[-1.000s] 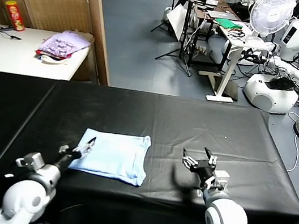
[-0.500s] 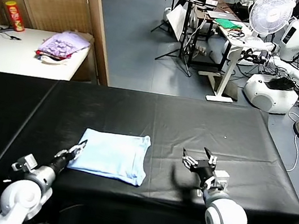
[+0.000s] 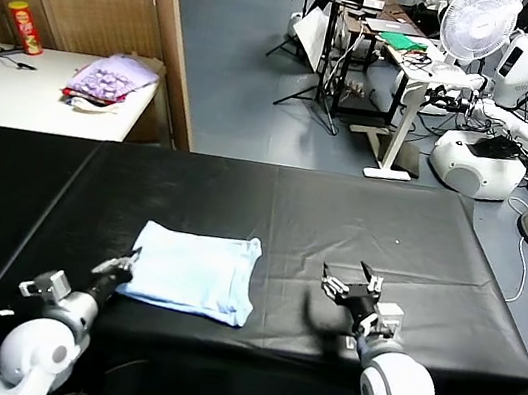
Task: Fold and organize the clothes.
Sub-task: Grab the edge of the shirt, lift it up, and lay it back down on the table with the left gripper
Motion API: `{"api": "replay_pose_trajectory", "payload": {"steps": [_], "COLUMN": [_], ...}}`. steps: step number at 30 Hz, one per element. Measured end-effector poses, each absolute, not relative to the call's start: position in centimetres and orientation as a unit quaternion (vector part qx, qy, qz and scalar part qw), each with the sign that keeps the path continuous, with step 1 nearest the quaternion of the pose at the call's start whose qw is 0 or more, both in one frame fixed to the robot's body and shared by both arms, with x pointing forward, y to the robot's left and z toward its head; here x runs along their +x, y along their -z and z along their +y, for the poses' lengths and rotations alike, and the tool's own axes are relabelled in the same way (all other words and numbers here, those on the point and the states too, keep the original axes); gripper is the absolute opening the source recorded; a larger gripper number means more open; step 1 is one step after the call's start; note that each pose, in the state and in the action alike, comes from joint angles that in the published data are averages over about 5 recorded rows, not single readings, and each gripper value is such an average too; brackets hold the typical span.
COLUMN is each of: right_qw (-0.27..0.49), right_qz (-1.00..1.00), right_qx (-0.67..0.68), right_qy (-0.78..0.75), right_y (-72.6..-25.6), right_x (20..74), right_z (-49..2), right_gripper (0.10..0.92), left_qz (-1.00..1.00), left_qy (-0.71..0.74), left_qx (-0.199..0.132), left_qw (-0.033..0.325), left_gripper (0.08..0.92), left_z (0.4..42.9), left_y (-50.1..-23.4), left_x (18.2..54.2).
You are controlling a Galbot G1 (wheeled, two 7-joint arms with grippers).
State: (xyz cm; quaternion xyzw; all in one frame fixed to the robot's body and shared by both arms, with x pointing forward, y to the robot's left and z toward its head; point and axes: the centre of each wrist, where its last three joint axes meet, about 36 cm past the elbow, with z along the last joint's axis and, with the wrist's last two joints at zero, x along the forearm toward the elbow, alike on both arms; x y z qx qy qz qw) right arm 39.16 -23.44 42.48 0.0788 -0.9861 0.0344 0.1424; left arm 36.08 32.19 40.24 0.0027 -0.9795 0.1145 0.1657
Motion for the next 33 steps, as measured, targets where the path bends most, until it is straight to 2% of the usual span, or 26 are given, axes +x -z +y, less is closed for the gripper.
{"api": "replay_pose_trajectory", "payload": {"steps": [5,10,13,16,19,21,25,30,33], "right_qw": [0.142,0.141,0.14,0.141,0.143,0.143,0.144,0.149,0.16], "right_qz": [-0.986,-0.986,-0.986,-0.986,-0.986,-0.986,-0.986,-0.983,-0.979], "right_qx": [0.079,0.081,0.081,0.081,0.08,0.08,0.081,0.102,0.127], "right_qy": [-0.034,-0.032,-0.03,-0.028,-0.028,-0.03,-0.034,-0.025,-0.005], "right_y": [-42.5,-42.5,-42.5,-42.4,-42.2,-42.2,-42.2,-42.3,-42.4], "right_x": [39.1,39.1,39.0,38.9,38.7,38.4,38.1,38.2,38.5], "right_z": [-23.3,-23.1,-23.1,-23.0,-22.9,-22.9,-23.1,-23.1,-22.7], "right_gripper": [0.798,0.798,0.798,0.798,0.798,0.798,0.798,0.798,0.798], "left_qz": [-0.983,-0.944,-0.921,-0.918,-0.938,-0.959,-0.987,-0.99,-0.987], "left_qy": [0.106,0.297,0.362,0.374,0.331,0.272,0.136,0.039,0.016], "left_qx": [0.047,0.089,0.105,0.108,0.083,0.049,-0.025,-0.093,-0.132], "left_qw": [0.14,0.116,0.095,0.079,0.065,0.065,0.088,0.1,0.087], "left_gripper": [0.138,0.138,0.138,0.138,0.138,0.138,0.138,0.14,0.218], "left_z": [34.2,37.1,38.3,38.0,36.2,34.4,29.9,24.3,21.9], "left_y": [-42.0,-45.0,-47.1,-48.5,-49.2,-49.0,-46.9,-43.9,-42.9], "left_x": [35.5,35.3,35.5,35.6,35.4,35.3,35.0,34.6,34.0]}}
